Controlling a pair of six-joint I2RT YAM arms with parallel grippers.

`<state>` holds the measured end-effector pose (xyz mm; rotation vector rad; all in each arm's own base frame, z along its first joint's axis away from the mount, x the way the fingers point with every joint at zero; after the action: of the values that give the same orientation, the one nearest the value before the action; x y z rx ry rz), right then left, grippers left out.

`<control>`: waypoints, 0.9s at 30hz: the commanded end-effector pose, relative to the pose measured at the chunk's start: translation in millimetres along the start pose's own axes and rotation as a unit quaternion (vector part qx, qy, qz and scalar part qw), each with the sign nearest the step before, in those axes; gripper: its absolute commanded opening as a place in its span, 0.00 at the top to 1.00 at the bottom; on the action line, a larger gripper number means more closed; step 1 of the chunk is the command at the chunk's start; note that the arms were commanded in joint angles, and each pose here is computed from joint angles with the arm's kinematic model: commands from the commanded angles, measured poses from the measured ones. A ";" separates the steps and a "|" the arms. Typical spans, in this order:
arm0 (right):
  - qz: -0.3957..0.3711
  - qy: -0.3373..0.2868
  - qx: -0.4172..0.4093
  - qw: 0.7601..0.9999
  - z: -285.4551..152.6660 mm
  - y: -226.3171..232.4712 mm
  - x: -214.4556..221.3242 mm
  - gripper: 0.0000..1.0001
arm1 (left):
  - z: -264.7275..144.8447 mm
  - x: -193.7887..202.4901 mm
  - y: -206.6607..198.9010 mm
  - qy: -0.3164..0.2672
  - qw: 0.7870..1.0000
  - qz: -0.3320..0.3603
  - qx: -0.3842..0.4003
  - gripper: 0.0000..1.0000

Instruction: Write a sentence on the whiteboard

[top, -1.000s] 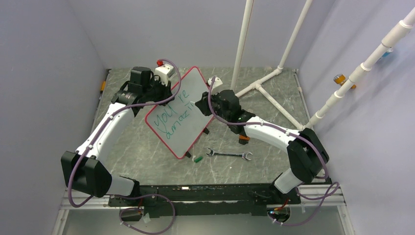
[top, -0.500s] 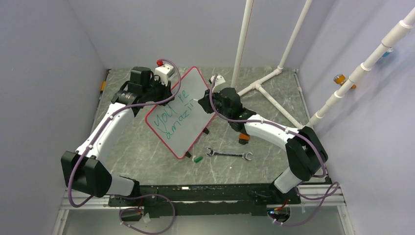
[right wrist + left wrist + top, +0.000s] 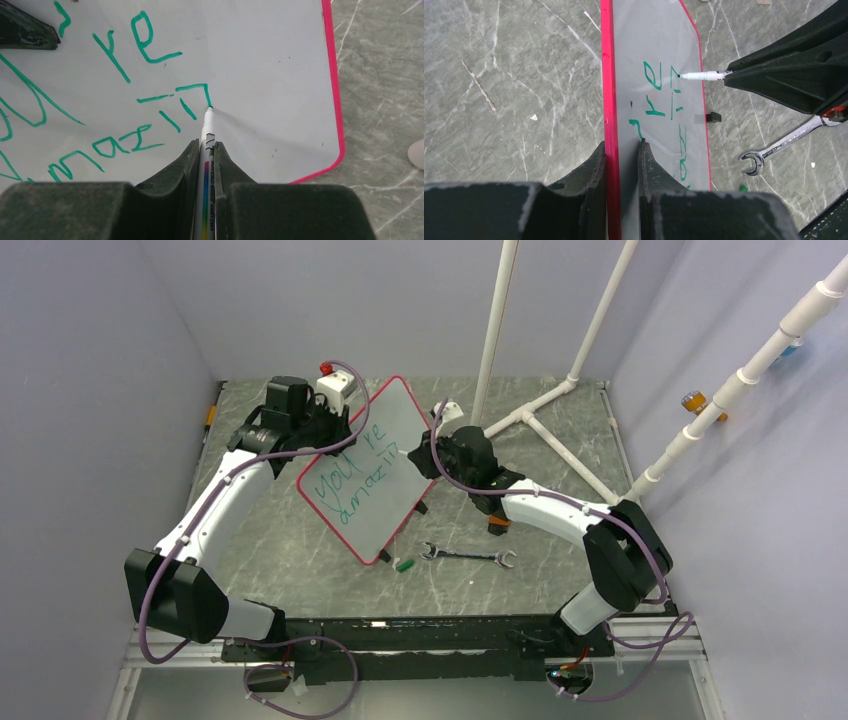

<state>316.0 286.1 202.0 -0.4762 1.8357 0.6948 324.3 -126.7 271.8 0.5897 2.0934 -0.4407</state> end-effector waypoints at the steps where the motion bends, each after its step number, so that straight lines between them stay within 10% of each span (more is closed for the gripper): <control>1: 0.006 -0.005 -0.011 1.000 -5.3 4.7 -1.5 1.00 | -1.8 28.1 26.4 0.081 0.991 0.077 -0.071 1.00; 27: -0.008 -0.059 0.034 0.998 -6.9 -18.1 -52.5 1.00 | -1.8 28.3 26.0 0.081 0.991 0.076 -0.070 1.00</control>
<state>325.2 267.3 224.4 -0.4253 1.8083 0.6378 324.2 -127.5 272.4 0.5947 2.0903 -0.4426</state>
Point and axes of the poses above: each gripper's point midway between its finger pads, its own z axis out along the fingers, its own y axis along the line the jaws close on, x = y × z, the point moved 6 cm from there along -z, back along the fingers, and after that the axes turned 2 degrees about -z, right-handed, at the moved point
